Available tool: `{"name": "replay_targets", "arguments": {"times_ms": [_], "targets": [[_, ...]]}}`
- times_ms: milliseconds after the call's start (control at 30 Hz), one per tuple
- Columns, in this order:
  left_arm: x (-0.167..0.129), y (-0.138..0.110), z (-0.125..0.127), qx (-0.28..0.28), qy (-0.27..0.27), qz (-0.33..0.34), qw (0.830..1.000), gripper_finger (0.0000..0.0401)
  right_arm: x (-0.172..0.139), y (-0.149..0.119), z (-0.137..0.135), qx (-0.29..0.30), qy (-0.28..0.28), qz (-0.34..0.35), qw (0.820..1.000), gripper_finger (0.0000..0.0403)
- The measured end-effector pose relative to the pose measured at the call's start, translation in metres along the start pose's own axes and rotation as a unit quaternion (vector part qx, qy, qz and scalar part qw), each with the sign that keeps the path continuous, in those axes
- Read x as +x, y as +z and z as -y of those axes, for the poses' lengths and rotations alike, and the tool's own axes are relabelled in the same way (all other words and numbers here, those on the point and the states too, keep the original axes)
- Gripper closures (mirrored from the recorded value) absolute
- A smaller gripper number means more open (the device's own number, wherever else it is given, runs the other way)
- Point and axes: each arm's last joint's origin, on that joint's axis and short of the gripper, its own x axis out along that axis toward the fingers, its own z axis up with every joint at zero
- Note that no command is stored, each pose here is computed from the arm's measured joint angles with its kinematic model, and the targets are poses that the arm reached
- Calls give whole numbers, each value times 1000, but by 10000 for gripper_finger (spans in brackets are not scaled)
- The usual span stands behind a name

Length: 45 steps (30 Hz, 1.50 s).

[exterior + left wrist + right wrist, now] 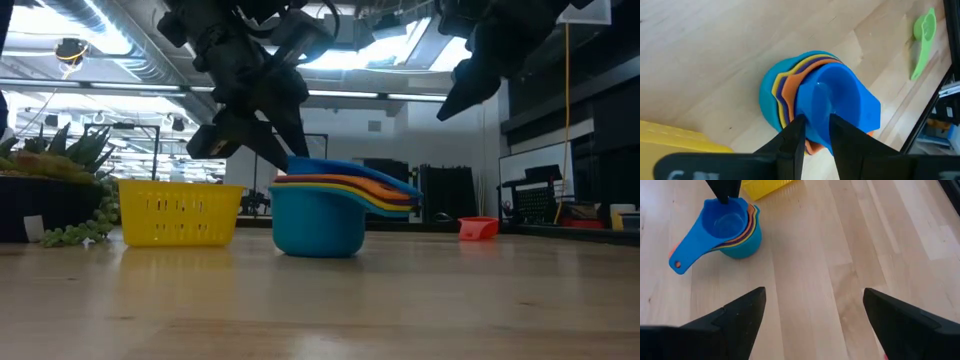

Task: Nest measuring cups in basket
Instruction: Stack the blue measuring cup on top of the orange measuring cup, then stack the red measuring cup on top of the blue measuring cup

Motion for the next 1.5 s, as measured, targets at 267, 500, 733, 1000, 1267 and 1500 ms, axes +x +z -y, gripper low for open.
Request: {"name": "replay_targets", "arguments": {"times_ms": [267,500,733,1000,1267,1500], "targets": [[-15,1,5,60,-11,14,998,320,0,0,0,41,-2,-2,999,65],[-45,5,14,156,-21,81,984,320,0,0,1,77,-10,-1,997,65],[-71,-3,25,315,-23,131,940,320,2,-2,21,119,-48,-15,992,65],[-63,-32,34,372,-34,96,923,319,3,-3,34,137,-69,-24,988,65],[-62,-54,41,396,-32,100,912,319,1,-8,58,156,-153,-43,975,65],[-63,-58,42,398,-8,129,908,319,-3,-19,98,221,-209,-73,950,65]]}}
